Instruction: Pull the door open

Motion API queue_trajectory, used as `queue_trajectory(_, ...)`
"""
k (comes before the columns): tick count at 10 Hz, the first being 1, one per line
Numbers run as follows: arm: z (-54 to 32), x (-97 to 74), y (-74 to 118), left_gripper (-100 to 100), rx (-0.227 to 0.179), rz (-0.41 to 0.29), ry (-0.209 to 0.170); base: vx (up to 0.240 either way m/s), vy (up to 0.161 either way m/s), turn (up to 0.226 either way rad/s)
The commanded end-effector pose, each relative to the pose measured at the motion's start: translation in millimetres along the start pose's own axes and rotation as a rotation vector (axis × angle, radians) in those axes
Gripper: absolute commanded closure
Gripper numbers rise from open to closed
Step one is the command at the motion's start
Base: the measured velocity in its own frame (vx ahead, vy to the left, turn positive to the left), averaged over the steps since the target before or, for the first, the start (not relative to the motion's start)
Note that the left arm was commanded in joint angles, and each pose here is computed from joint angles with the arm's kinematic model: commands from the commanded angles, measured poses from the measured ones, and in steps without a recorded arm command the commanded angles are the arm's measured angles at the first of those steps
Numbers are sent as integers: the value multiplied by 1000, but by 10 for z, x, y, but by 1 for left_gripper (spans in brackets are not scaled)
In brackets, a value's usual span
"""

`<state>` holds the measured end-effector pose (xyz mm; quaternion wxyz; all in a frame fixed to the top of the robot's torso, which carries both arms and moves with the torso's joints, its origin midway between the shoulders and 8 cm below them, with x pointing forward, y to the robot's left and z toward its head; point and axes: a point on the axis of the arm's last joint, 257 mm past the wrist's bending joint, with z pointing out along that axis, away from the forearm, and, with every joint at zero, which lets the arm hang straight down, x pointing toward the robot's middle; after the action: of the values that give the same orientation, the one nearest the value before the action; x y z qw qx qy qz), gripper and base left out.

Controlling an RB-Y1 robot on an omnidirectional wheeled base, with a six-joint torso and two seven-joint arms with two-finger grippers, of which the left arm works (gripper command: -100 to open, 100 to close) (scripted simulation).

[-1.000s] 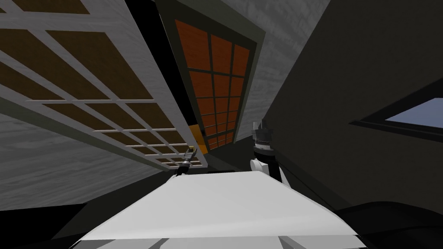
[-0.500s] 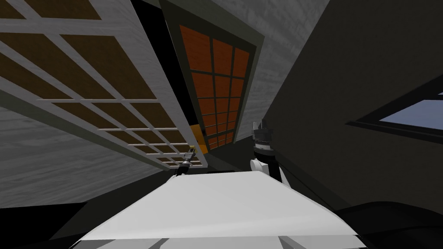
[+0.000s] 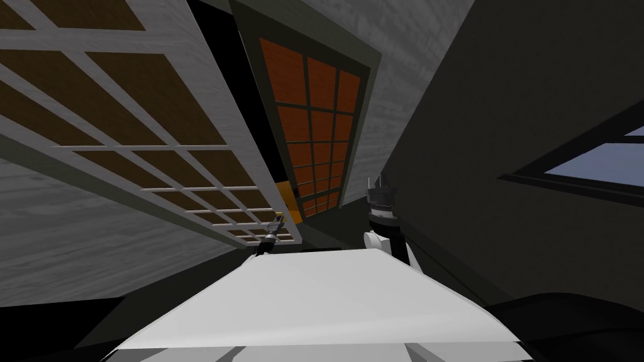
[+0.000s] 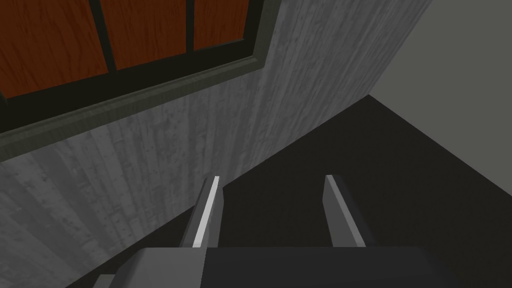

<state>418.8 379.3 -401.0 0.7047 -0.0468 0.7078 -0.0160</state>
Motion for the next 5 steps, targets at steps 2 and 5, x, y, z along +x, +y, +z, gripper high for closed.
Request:
queue_trajectory(2, 4, -11, -6, 100, -2, -82, -5, -24, 12, -39)
queue_trajectory(5, 6, -16, 2, 100, -5, -150, -7, -24, 14, -32)
